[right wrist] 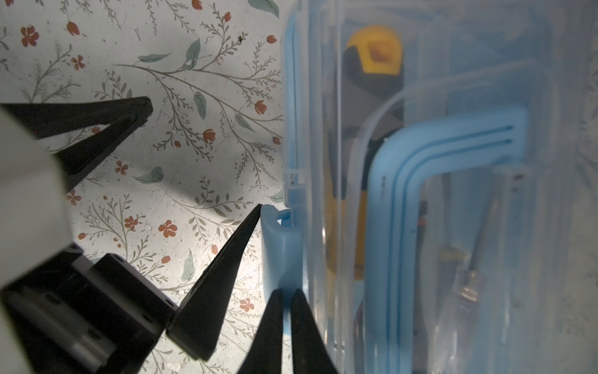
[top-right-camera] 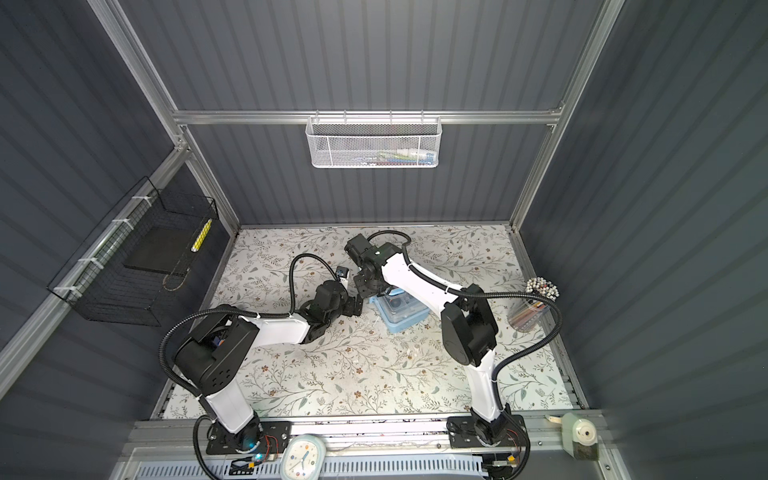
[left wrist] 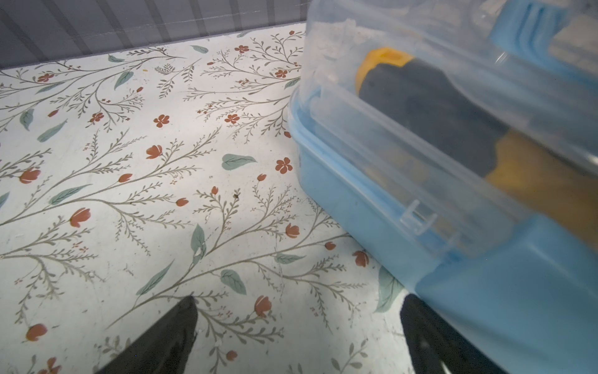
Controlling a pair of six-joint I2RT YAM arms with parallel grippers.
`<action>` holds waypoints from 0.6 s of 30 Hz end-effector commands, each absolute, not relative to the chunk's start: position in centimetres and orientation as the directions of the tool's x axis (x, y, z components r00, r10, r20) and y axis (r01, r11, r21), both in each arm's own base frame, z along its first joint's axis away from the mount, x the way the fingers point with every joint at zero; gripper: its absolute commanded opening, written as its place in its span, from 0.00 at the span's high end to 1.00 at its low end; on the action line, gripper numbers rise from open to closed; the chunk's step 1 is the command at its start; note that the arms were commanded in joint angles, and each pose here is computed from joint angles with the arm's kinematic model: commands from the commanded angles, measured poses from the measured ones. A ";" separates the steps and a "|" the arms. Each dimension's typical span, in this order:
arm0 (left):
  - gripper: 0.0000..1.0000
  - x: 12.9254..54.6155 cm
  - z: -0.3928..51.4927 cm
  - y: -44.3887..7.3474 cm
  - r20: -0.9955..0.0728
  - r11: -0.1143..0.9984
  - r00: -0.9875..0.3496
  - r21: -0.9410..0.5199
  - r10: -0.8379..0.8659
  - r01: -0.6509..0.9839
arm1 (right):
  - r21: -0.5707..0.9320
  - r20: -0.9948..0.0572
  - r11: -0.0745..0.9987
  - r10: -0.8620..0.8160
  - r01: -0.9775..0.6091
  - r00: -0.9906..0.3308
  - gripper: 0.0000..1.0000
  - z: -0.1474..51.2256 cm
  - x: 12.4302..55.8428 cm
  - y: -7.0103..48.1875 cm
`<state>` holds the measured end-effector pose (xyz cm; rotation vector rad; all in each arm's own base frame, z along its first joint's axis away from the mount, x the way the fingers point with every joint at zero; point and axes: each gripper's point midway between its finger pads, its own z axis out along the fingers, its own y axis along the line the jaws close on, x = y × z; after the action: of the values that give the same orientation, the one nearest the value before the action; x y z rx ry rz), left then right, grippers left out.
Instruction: Pack the tool kit
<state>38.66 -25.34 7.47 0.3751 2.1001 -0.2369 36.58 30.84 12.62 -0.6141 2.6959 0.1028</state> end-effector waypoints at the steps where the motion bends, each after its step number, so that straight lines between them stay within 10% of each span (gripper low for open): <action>1: 0.01 38.9 7.7 -26.0 -0.860 0.930 -0.491 -0.057 0.138 0.363 | -0.064 -0.319 0.911 -0.405 -0.407 -0.857 0.88 11.1 36.5 29.7; 18: 0.01 38.9 7.6 -25.9 -0.858 0.931 -0.494 -0.056 0.140 0.361 | -0.083 -0.318 0.906 -0.418 -0.414 -0.851 0.88 11.2 36.4 30.0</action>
<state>38.61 -25.32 7.35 0.3704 2.1061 -0.2391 36.70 30.95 12.55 -0.6093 2.6928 0.0719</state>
